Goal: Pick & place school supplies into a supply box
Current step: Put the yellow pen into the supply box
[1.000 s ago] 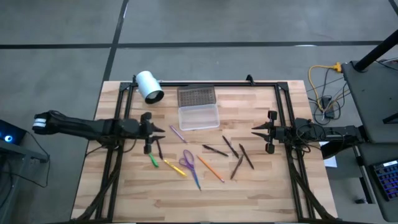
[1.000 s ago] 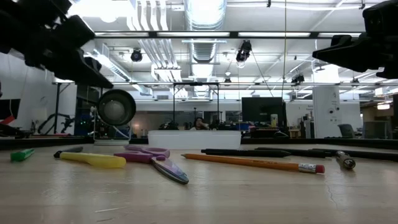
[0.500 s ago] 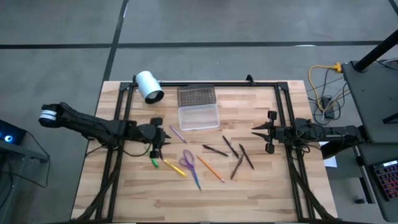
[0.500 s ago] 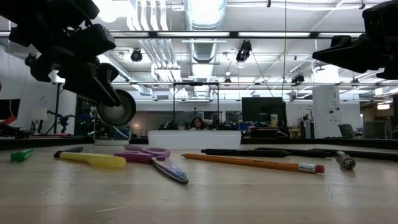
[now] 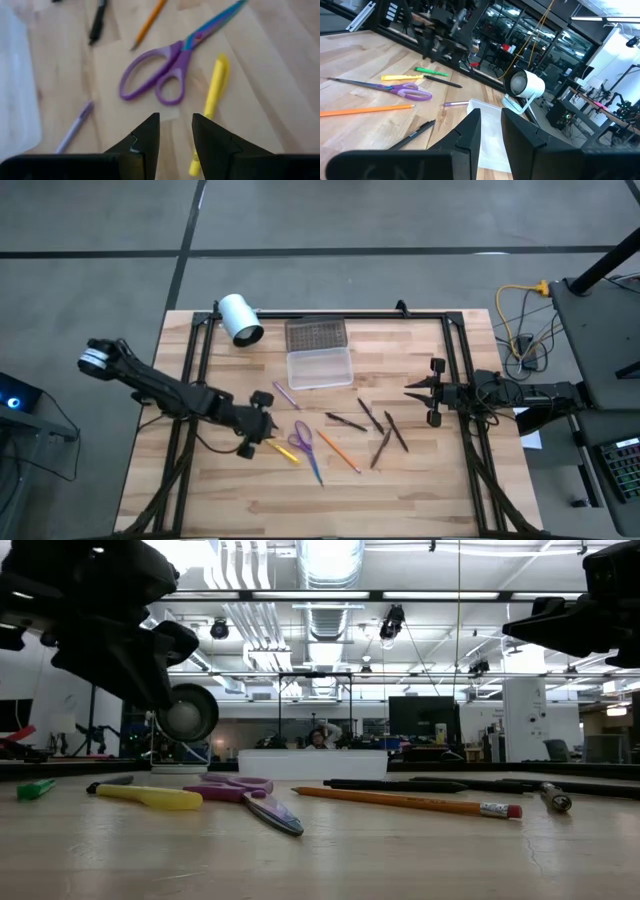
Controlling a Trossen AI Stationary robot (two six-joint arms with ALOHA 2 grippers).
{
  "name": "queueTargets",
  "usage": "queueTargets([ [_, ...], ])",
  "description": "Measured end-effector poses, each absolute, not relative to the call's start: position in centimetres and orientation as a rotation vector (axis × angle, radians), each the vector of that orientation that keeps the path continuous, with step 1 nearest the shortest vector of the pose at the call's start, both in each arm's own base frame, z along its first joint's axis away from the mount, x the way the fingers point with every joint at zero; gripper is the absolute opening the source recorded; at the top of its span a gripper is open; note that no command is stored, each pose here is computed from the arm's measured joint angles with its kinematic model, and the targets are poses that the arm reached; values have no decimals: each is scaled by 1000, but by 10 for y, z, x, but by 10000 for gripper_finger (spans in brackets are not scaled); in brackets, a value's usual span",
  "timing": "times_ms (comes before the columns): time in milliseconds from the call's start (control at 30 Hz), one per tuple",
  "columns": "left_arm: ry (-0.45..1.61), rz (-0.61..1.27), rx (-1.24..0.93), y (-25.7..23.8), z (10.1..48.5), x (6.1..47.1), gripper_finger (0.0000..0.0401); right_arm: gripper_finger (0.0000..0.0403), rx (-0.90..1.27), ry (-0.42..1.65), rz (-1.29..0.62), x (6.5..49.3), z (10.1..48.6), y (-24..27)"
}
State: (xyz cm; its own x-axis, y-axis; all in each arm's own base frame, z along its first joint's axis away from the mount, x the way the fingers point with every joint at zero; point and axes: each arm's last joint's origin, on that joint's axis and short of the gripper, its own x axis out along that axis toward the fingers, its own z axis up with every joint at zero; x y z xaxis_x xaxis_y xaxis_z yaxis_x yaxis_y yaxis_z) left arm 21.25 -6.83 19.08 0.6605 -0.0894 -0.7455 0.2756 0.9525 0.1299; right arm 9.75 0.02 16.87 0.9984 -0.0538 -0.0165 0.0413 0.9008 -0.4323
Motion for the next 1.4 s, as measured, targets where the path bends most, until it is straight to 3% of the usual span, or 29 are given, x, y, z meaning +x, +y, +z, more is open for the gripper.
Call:
queueTargets([
  [467, 980, -319, 227, -83, 169, 236, 100, 68, -447, 29, -49, 98, 169, 0],
  [1033, 1288, -287, 243, -101, 161, 268, 100, 68, -447, 29, -48, 98, 169, 0],
  [1400, 1336, -280, 262, -102, 151, 273, 100, 68, -447, 29, -49, 98, 169, 0],
])
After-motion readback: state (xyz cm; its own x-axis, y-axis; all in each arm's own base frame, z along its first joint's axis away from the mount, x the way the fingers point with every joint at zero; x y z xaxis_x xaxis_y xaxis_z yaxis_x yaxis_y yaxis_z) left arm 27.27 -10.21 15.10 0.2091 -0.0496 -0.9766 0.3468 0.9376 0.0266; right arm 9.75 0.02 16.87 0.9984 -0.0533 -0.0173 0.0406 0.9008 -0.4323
